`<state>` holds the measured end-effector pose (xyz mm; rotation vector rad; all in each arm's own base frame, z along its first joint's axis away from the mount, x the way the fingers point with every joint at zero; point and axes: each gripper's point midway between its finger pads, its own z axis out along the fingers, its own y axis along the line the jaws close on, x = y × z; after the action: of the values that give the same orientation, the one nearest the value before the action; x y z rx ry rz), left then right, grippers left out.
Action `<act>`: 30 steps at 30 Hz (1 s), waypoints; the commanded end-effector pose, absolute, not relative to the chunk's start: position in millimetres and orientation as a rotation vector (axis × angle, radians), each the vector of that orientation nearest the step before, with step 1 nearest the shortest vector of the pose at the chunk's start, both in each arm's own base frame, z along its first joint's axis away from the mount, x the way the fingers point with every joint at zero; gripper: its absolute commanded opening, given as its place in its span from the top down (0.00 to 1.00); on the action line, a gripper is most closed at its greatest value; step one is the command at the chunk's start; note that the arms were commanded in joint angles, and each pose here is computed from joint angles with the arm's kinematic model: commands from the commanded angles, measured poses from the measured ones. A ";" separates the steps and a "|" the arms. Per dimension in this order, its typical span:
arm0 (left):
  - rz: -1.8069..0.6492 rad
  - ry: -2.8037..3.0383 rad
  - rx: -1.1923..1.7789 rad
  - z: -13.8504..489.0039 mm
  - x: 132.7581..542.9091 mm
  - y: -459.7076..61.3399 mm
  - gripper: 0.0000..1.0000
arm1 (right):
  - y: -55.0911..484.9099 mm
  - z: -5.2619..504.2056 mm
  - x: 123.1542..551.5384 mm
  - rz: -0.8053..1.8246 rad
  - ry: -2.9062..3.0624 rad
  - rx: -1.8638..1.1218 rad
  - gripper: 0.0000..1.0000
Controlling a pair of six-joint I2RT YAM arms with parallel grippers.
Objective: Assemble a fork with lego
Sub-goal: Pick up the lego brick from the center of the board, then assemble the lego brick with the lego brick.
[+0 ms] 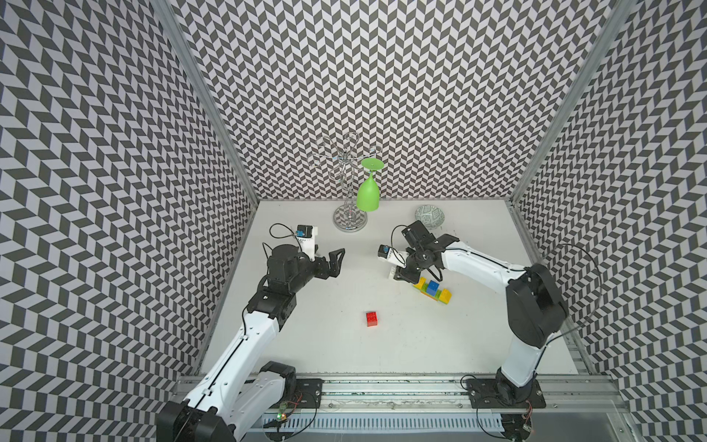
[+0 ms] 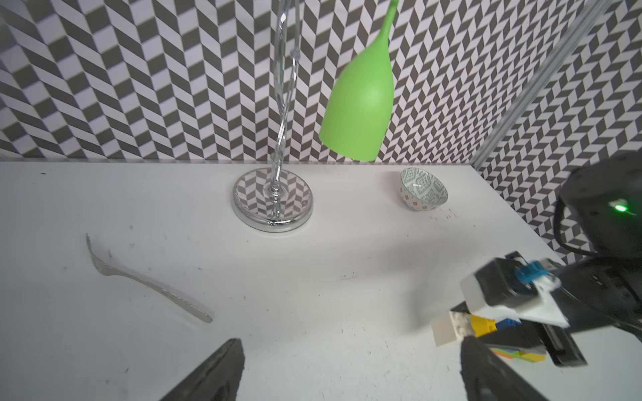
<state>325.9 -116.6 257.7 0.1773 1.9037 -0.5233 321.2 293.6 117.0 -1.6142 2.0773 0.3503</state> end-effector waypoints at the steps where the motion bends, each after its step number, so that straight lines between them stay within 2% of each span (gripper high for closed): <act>1: -0.500 1.948 0.095 265.1 319.2 -102.6 0.01 | 305.5 141.3 298.6 0.363 1.978 -1.666 1.00; 8: -0.497 1.959 0.013 259.9 305.3 -87.6 0.01 | 319.9 143.1 240.8 0.335 1.873 -1.858 1.00; 13: -0.434 2.008 -0.041 235.9 303.5 -73.7 0.02 | 329.4 136.8 209.1 0.346 1.780 -1.959 1.00; 22: -0.389 2.021 -0.065 218.5 301.6 -64.2 0.01 | 349.1 118.6 189.5 0.391 1.735 -2.038 1.00; 30: -0.368 2.031 -0.077 207.1 301.8 -60.6 0.01 | 369.1 109.0 196.4 0.411 1.751 -2.022 1.00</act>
<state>300.4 -65.5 204.2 -0.0659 2.0567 -0.3903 191.1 351.2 105.0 -2.0546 1.7759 0.3817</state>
